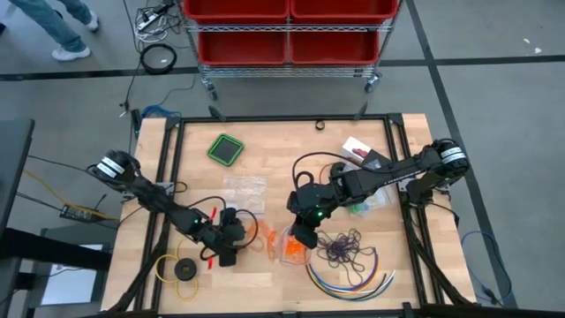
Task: Sort rubber bands
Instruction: Put the orange rubber band into the transparent zip bag
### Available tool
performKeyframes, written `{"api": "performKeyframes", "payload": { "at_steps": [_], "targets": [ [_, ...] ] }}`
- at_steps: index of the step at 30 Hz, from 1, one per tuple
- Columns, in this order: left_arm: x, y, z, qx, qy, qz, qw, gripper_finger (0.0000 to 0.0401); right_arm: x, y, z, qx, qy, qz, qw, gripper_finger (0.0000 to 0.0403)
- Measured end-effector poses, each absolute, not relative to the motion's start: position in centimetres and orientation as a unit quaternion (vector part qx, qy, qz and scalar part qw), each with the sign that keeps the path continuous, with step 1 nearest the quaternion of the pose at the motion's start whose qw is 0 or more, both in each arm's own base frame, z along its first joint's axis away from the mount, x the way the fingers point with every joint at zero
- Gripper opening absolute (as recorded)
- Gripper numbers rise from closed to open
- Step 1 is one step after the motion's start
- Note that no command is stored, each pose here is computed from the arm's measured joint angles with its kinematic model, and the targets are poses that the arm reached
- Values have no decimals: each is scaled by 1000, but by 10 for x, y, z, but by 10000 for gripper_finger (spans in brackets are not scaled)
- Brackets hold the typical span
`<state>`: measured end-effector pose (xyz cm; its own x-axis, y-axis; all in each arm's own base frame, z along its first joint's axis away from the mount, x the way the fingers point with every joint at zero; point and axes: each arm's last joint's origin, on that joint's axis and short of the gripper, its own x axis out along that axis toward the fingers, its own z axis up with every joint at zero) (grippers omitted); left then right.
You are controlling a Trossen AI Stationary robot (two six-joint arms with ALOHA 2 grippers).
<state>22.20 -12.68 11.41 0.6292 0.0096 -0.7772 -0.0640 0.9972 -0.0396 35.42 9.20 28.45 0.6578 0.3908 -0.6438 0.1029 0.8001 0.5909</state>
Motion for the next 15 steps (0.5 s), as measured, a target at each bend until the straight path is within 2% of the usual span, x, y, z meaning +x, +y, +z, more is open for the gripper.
{"api": "performKeyframes", "payload": {
  "at_steps": [6, 10, 13, 15],
  "targets": [
    [234, -131, 98, -25, 410, 21, 911, 226, 354, 92, 285, 302, 404, 86, 859, 2],
    [240, -133, 96, -18, 399, 11, 917, 200, 354, 92, 285, 301, 403, 87, 860, 1],
    [242, -131, 96, -16, 415, 10, 910, 159, 355, 92, 285, 301, 401, 88, 861, 1],
    [242, -131, 96, -15, 424, 7, 906, 113, 355, 92, 285, 301, 401, 88, 861, 2]
  ]
}}
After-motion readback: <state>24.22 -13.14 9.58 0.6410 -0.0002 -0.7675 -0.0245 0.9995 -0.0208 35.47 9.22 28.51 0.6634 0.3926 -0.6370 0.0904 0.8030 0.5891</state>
